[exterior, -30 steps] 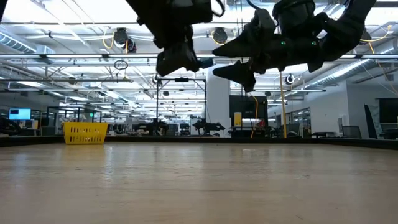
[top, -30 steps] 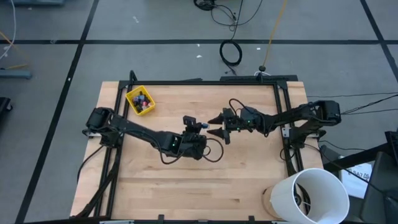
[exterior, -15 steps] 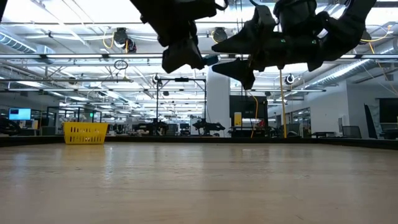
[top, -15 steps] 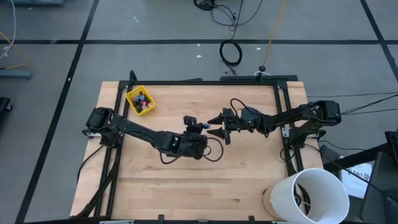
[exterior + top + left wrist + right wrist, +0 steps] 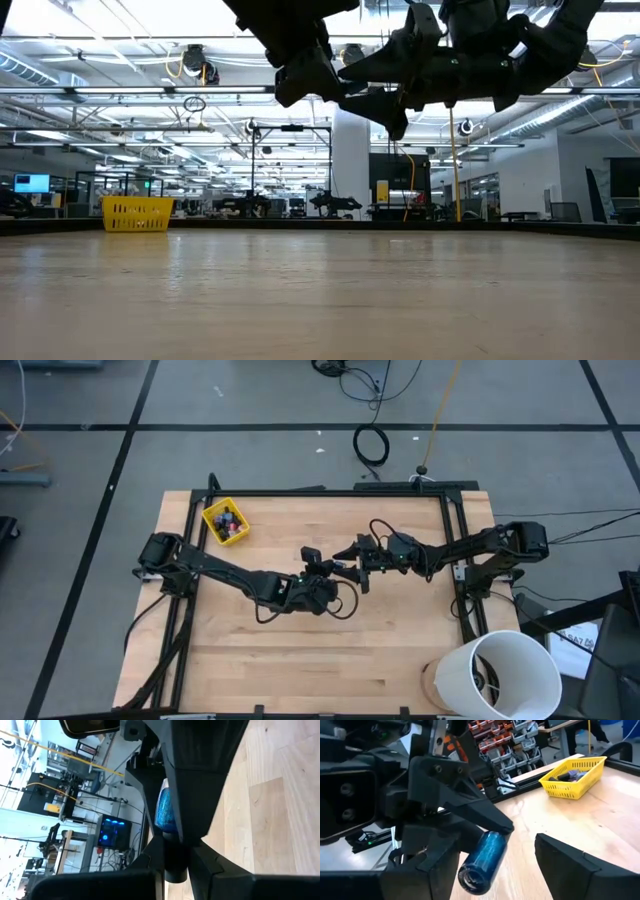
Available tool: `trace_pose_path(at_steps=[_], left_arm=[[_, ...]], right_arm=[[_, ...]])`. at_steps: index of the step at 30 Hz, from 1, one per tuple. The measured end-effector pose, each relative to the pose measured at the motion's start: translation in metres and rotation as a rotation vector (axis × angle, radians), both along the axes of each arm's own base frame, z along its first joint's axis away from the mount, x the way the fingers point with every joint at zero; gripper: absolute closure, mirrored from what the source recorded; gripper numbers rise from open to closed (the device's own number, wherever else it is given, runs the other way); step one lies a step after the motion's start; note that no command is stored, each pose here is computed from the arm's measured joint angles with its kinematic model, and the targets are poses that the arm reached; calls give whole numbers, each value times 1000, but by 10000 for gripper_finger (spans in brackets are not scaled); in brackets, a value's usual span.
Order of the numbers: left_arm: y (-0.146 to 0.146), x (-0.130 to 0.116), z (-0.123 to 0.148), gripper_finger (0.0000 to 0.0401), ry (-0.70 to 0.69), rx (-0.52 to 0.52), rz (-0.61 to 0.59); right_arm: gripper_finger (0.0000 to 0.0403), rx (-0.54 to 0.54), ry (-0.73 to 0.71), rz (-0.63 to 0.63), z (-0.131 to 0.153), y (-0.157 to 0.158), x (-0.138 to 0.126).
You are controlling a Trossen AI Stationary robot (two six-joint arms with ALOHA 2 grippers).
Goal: Pick & Place Nail Polish
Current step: Put the dark blue nail polish into the yellow bin
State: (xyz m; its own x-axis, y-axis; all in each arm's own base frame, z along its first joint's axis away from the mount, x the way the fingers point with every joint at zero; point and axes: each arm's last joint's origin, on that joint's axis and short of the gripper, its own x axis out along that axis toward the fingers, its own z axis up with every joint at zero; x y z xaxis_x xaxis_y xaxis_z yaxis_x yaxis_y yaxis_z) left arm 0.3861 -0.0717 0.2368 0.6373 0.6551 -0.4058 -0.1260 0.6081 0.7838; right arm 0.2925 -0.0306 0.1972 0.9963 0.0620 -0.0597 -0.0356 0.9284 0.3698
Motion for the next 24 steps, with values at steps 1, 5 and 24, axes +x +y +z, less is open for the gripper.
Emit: trace_pose_path(at_steps=[1, 5, 24], left_arm=[[0, 0, 0, 365, -2, -1, 0], [0, 0, 0, 365, -3, -1, -1], [0, 0, -1, 363, -54, -89, 15]], right_arm=[[167, -5, -1, 1, 0, 0, 0], [203, -14, -1, 2, 0, 0, 0], [329, -80, 9, 11, -1, 0, 0]])
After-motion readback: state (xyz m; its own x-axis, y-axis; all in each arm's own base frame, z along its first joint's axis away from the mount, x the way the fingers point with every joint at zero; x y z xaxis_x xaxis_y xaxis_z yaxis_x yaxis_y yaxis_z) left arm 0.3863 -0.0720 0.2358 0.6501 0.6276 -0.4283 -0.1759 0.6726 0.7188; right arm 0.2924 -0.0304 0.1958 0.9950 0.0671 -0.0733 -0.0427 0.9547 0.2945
